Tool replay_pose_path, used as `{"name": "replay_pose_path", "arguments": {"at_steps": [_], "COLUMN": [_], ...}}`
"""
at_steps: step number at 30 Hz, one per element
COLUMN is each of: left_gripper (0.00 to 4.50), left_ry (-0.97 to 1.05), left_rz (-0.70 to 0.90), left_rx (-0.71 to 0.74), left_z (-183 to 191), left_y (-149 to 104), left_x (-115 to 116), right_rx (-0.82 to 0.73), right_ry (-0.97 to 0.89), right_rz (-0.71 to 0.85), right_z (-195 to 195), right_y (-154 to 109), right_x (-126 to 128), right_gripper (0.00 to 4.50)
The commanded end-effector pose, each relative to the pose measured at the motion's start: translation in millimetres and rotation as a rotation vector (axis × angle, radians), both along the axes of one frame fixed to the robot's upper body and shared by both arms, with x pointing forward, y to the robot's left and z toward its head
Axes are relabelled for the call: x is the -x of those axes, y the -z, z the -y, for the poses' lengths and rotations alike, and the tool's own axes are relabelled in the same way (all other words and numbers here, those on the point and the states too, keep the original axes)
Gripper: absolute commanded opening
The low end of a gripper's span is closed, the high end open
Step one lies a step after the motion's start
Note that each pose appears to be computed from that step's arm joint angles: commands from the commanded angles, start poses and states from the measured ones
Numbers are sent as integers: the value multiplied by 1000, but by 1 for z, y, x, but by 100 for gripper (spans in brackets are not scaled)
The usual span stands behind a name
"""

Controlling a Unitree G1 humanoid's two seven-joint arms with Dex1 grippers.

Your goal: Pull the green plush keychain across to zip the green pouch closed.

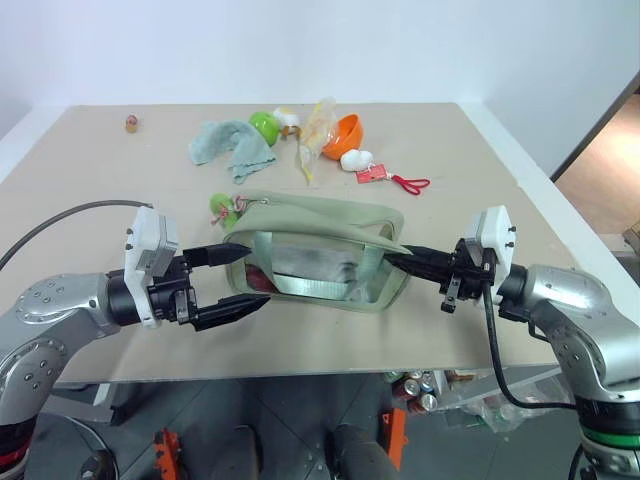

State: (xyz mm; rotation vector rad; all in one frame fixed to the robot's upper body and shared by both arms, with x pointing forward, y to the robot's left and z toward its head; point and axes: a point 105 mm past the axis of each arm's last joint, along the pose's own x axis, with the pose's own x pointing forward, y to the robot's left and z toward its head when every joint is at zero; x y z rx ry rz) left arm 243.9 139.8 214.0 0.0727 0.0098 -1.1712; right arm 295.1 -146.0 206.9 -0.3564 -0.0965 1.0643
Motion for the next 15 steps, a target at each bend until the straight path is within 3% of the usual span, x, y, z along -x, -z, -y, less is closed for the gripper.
{"name": "replay_pose_path", "arguments": {"at_steps": [1,9,12,15], "left_gripper": [450,450,450,450], "left_ry": [-50,-131,-252,-408], "left_rz": [73,6,14,90], "left_rx": [10,110,181,119], "left_z": [-6,-25,-55,-85], "left_y": [-13,-32,-48,-44], "left_x": [-2,-3,-11,-25], "right_rx": [52,117,104,102], "right_ry": [-30,-108,-118,-116], "right_rz": [115,153,141,138], "right_z": [4,3,-1,-3], "right_y": [-18,-24,-20,-17], "right_x": [-13,-27,-22,-19], "right_gripper": [5,5,5,5]}}
